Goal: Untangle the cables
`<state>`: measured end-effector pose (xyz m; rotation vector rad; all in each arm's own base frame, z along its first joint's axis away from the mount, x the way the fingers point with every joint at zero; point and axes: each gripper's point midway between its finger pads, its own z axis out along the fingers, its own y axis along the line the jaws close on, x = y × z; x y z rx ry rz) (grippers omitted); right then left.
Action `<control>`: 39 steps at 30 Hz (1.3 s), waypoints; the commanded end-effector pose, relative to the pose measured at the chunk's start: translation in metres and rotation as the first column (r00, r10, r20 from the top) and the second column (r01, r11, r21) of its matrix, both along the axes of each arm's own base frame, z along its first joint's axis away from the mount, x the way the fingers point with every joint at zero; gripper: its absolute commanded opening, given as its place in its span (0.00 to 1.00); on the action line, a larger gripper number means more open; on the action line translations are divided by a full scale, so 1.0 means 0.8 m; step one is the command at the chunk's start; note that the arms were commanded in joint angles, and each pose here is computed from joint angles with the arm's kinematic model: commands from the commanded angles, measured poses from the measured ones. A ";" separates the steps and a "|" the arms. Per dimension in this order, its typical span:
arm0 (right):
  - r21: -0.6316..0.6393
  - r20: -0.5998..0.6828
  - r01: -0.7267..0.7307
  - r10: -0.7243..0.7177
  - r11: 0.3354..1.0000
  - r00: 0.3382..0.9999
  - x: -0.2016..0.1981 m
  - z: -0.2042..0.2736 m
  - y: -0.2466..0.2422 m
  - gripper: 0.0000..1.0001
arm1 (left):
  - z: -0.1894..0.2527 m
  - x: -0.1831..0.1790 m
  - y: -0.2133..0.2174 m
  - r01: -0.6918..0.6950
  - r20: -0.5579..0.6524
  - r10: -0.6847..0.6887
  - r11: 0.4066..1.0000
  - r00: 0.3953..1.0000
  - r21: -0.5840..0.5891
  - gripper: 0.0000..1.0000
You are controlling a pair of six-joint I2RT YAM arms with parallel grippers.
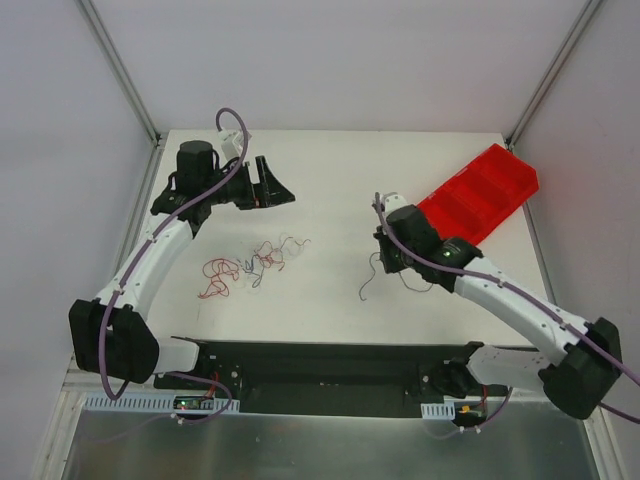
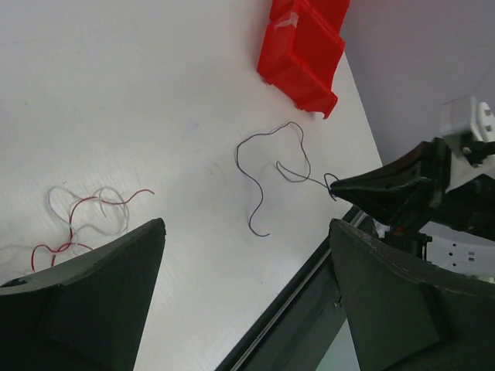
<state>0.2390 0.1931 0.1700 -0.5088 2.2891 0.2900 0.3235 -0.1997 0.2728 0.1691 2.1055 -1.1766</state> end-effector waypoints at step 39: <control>-0.182 -0.375 0.166 -0.224 0.969 0.899 0.029 -0.178 0.021 0.59 | -0.014 -0.016 0.003 0.045 0.004 -0.045 0.999 0.999 0.031 0.84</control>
